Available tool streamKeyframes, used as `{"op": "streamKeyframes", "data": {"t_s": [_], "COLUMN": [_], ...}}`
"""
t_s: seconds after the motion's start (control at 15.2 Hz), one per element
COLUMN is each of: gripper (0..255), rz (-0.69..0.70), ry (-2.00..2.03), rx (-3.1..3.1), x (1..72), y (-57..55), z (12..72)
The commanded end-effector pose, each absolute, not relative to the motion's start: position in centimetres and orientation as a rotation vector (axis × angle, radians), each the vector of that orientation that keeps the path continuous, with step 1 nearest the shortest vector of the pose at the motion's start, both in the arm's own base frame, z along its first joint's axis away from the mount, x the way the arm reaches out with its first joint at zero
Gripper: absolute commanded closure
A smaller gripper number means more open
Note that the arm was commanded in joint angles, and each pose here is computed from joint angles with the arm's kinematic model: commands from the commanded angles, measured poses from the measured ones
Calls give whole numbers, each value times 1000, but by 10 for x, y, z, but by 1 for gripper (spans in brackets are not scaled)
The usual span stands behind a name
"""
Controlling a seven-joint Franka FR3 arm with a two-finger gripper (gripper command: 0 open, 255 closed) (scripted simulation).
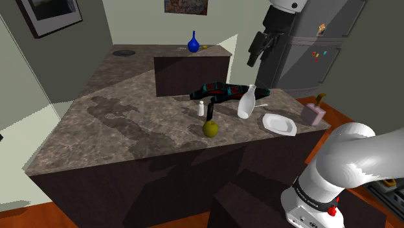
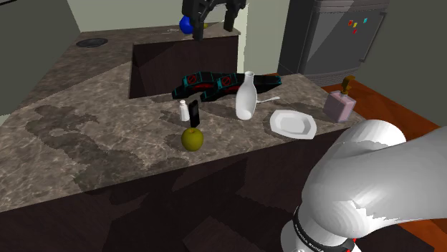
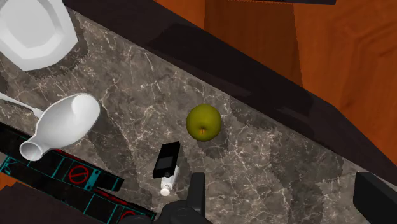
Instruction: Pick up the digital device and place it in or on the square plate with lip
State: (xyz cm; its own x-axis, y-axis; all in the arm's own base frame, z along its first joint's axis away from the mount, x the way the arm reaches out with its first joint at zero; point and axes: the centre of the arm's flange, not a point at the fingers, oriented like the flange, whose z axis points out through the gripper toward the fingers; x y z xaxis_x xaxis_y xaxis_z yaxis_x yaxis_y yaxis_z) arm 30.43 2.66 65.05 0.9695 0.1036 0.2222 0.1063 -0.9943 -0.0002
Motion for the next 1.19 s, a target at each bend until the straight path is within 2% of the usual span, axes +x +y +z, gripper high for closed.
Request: {"op": "streamKeyframes", "data": {"t_s": [0.0,1.12], "gripper": [0,0], "rz": [-349,-268], "ry": [-166,-127], "rx": [-3105,-3134], "x": [304,460], "y": [27,-28], "z": [651,493]}}
